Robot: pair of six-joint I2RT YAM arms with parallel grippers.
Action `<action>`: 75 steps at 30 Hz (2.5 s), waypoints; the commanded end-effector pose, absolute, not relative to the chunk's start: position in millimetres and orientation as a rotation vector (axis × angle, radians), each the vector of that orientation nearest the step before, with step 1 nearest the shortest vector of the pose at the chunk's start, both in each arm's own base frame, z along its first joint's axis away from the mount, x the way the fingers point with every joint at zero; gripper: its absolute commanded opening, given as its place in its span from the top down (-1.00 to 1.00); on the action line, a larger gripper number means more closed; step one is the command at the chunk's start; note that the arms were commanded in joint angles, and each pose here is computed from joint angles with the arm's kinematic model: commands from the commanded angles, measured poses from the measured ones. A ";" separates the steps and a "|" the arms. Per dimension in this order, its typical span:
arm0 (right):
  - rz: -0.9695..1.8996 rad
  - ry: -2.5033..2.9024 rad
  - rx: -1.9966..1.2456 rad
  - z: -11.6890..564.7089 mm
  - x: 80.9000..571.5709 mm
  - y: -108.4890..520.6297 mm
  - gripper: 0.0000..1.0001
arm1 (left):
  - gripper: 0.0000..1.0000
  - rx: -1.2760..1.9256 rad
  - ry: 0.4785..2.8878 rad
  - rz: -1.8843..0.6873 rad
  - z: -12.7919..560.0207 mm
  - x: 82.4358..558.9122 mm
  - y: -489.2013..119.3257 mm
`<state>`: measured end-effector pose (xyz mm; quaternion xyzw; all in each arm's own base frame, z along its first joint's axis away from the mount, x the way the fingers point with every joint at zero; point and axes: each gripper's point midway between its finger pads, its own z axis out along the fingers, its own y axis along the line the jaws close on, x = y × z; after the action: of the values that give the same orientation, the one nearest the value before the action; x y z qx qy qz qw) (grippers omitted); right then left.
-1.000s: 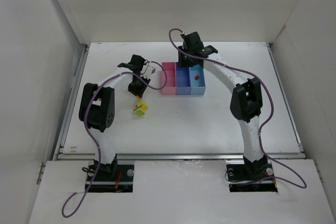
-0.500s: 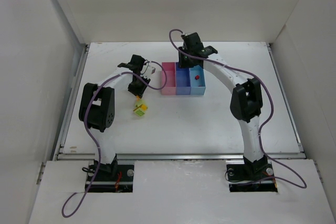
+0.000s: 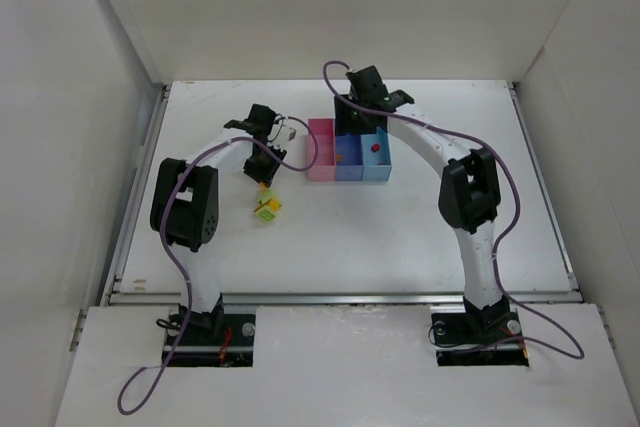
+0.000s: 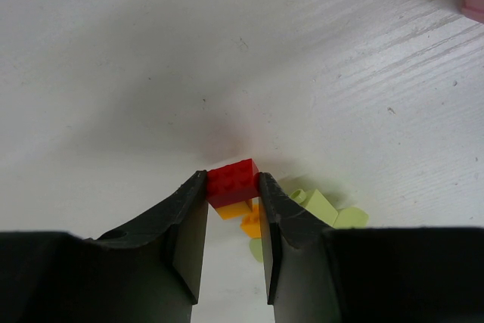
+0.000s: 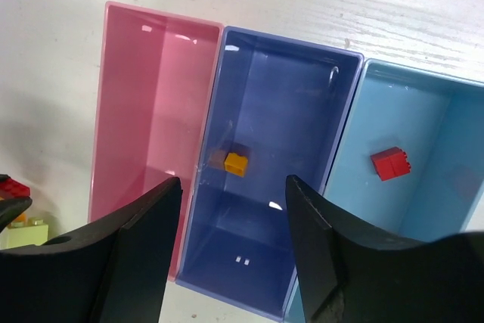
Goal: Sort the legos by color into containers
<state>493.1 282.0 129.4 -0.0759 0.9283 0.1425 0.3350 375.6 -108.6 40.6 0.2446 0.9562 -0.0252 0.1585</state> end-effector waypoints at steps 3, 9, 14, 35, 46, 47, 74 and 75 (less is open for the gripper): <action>0.436 2.332 -0.188 174.0 496.6 280.5 -0.26 | 0.94 0.666 2.676 -0.058 70.5 383.7 -107.4; 0.442 2.325 -0.196 185.8 485.1 270.6 -0.26 | 0.94 0.763 2.575 -0.210 108.5 386.3 -132.0; 0.410 2.308 -0.161 198.4 470.4 247.3 -0.26 | 0.94 0.990 2.524 -0.284 111.7 355.1 -153.4; 0.358 2.253 -0.043 216.8 421.2 196.1 -0.26 | 0.66 1.681 2.148 -0.260 42.5 261.6 -280.0; 0.345 2.246 -0.027 219.2 418.5 188.4 -0.26 | 0.16 1.716 2.185 -0.183 7.9 244.5 -267.4; 0.345 2.246 -0.027 219.2 418.5 188.4 -0.26 | 0.13 1.714 2.186 -0.170 8.0 245.7 -266.4; 0.315 2.242 0.001 212.0 402.2 175.3 -0.26 | -0.13 1.901 2.195 -0.473 13.1 222.2 -252.3; 0.315 2.242 0.001 212.0 402.2 175.3 -0.26 | -0.13 1.864 2.234 -0.461 10.2 223.3 -252.0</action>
<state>394.7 178.6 188.8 -0.0121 0.9145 0.1190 0.3865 236.1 -251.3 19.1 0.6483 0.7378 -0.1347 0.1316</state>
